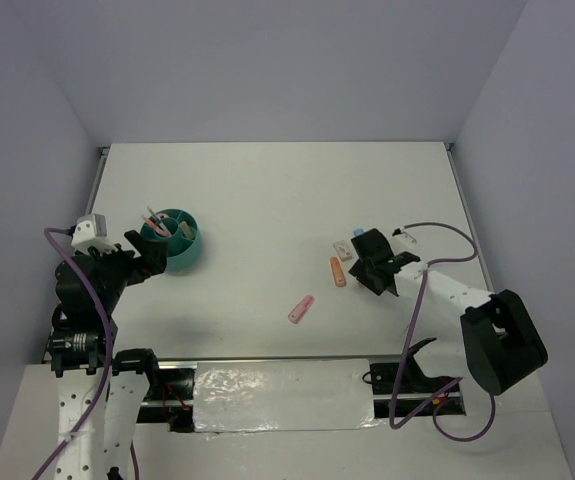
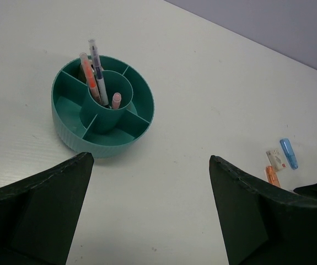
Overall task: Sort the stationery into containers
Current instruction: Pick up the stationery from the center of the board, then place the stationery in the storage box.
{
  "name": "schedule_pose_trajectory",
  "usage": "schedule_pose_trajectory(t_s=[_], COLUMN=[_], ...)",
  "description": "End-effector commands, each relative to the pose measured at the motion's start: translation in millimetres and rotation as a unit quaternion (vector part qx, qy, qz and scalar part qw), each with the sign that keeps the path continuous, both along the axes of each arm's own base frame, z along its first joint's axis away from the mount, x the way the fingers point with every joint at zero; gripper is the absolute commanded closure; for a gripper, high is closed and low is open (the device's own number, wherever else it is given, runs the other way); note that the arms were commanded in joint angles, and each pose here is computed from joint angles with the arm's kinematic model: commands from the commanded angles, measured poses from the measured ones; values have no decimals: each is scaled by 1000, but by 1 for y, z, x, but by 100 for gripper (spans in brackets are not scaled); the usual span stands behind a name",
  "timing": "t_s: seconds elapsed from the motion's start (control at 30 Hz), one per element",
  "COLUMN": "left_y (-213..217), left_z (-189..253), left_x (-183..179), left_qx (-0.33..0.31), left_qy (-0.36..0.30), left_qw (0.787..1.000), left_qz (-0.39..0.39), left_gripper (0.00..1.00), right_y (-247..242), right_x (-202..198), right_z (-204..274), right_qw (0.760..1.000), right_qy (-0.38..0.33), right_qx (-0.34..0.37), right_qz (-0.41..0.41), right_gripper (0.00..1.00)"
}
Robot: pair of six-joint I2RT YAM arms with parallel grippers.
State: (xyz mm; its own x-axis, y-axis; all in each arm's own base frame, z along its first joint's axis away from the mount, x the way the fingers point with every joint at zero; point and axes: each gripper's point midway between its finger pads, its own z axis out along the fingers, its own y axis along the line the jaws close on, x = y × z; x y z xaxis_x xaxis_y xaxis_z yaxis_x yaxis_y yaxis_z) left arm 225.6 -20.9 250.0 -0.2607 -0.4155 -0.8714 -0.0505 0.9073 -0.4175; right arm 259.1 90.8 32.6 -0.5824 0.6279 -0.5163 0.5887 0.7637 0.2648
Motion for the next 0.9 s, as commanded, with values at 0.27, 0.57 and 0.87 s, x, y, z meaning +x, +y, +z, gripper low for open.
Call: schedule_pose_trajectory(t_s=[0.27, 0.57, 0.87], left_y=[-2, 4, 16], left_z=[13, 14, 16], left_x=[3, 2, -2], left_qx=[4, 5, 7], left_qy=[-28, -25, -31], left_qw=[1000, 1000, 998], left_qz=[-8, 11, 48], left_gripper=[1, 1, 1], right_y=[-8, 110, 324], right_x=[-1, 39, 88], right_z=[-19, 76, 150], right_qw=[999, 960, 784], right_qy=[13, -156, -211], right_qx=[-24, 41, 43], right_qz=[-38, 228, 582], right_gripper=[83, 94, 94])
